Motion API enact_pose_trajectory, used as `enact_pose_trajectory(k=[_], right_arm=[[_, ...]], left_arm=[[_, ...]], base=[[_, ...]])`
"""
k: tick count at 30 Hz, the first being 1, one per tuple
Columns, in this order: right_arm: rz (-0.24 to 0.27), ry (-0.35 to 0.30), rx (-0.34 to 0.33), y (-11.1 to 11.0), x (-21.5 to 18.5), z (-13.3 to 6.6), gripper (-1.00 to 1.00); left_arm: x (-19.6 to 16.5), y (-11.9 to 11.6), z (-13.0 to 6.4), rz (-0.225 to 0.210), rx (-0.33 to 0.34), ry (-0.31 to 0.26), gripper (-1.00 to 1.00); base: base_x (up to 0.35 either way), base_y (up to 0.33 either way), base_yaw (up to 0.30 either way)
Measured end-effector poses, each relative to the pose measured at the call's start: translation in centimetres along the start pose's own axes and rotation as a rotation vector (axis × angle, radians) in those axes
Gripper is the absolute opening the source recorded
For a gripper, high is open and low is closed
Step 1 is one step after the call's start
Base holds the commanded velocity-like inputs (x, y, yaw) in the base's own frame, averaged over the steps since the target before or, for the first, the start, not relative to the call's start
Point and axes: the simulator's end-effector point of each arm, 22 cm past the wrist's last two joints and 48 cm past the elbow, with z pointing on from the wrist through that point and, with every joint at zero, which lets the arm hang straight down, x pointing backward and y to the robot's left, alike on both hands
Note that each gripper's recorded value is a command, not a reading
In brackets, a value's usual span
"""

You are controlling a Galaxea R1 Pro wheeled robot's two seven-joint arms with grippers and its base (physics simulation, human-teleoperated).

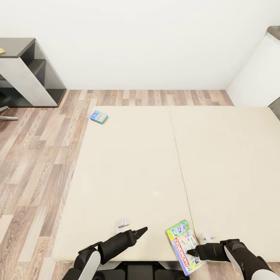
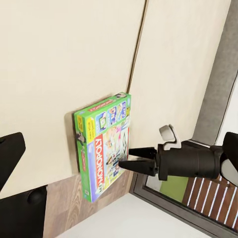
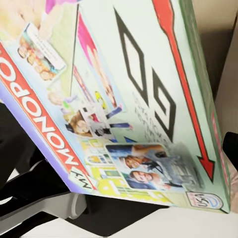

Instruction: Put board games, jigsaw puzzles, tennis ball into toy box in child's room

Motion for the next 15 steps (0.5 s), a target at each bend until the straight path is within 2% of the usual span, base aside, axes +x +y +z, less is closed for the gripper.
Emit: enact_pose_trajectory(k=[15], right_arm=[[-0.012,0.013,-0.016,0.58,0.27,0.17,1.0]], left_arm=[[-0.01,0.0,0.01,0.001,0.0,0.0,1.0]], base=[[0.0,0.0,0.0]])
